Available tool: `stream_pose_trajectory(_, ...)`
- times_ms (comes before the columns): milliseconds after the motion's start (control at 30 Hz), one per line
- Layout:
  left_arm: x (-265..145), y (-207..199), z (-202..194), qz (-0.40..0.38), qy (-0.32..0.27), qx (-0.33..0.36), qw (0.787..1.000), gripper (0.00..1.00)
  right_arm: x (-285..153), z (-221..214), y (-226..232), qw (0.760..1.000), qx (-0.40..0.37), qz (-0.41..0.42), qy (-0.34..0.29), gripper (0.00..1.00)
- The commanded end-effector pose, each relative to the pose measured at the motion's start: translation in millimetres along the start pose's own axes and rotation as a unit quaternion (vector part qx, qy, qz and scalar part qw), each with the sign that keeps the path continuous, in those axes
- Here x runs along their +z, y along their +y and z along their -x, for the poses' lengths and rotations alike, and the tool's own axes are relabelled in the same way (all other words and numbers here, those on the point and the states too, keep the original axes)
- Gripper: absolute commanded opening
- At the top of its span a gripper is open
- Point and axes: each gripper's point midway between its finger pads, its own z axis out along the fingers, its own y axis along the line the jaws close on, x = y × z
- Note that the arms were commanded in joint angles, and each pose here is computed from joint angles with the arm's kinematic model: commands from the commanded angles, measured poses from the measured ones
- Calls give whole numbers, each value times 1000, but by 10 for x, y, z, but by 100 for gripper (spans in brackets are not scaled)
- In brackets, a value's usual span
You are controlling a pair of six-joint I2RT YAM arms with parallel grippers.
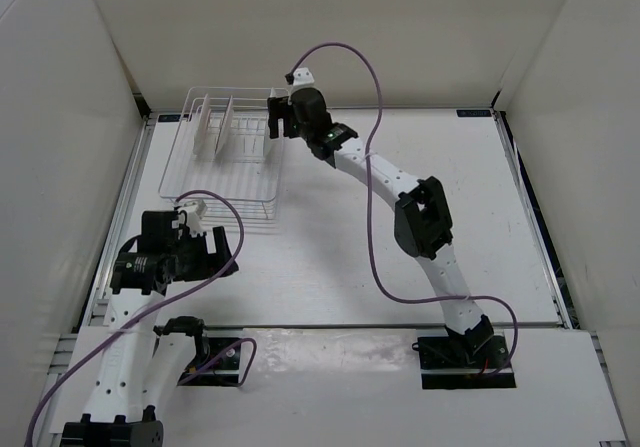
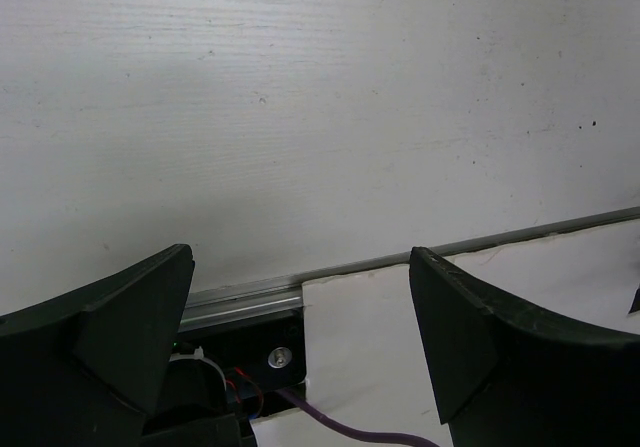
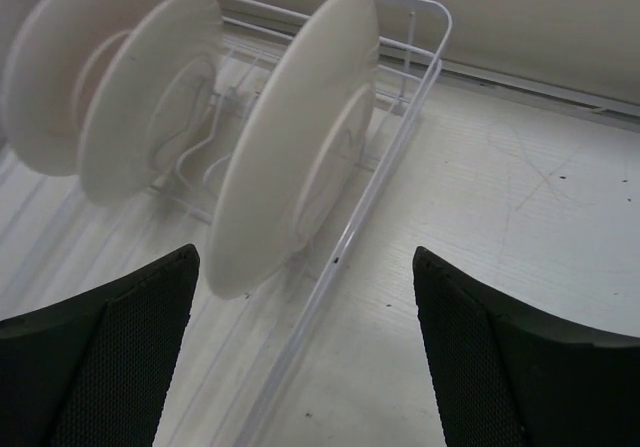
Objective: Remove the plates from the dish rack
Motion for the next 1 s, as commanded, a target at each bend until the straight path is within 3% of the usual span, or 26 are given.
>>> stream_pose_trajectory(0,15,-54,33,-18,-3,6,1000,100,123,307,69,995,-43,-35,-87,88)
stream_pose_trajectory(467,4,-30,30,-11,-7,7,1000,100,12,392,612,980,-80,-41,-180,85)
stream_pose_trajectory(733,4,-40,28,-14,-9,9,1000,100,7,408,541,978,-69,-75,-184,81)
stream_pose_trajectory(967,-3,-43,31,-15,-13,9,1000,100,195,134,430,978,-73,-94,-169,74)
